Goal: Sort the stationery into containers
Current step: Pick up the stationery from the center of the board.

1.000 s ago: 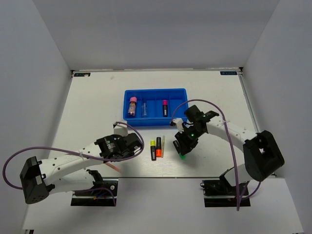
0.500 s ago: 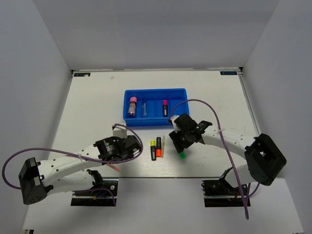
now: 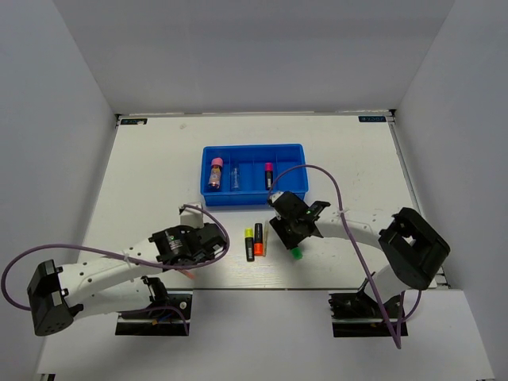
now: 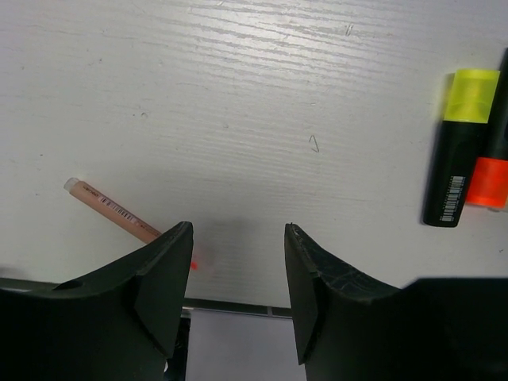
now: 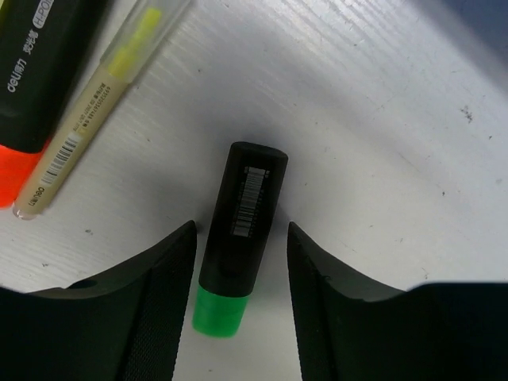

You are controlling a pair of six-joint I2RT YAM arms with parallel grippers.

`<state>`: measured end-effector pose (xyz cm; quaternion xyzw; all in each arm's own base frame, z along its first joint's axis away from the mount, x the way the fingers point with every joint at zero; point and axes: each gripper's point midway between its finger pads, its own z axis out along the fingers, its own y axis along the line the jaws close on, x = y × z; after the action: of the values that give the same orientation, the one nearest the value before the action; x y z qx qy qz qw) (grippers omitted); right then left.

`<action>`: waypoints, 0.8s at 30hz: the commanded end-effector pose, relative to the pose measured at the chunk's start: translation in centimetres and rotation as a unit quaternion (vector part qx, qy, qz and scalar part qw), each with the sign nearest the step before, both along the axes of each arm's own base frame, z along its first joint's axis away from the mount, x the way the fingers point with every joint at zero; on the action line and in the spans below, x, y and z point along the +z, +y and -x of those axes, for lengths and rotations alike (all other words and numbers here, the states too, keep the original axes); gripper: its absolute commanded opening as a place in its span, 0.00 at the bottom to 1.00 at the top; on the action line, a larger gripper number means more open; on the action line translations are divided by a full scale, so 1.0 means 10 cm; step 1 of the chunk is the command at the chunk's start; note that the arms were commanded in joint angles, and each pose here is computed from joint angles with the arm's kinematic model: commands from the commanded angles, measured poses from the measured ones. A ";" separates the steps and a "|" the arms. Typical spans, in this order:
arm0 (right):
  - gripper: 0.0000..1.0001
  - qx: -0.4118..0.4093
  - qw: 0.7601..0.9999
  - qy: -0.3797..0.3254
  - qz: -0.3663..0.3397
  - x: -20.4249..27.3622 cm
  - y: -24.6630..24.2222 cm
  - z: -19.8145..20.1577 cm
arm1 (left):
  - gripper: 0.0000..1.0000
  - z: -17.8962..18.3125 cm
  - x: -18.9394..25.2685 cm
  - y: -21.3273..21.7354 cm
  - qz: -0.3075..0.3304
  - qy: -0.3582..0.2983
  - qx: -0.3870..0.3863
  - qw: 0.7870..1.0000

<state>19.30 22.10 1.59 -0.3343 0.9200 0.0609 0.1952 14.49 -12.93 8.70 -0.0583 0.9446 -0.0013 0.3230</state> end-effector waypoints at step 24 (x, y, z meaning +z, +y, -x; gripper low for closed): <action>0.00 0.100 0.992 -0.031 -0.070 0.77 0.34 -0.09 | 0.60 -0.02 0.01 -0.02 0.026 -0.017 0.013 0.999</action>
<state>18.32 23.09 4.01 -0.3898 0.8978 0.1027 0.1773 14.15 -12.41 8.27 -0.0640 0.9433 -0.0091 0.3255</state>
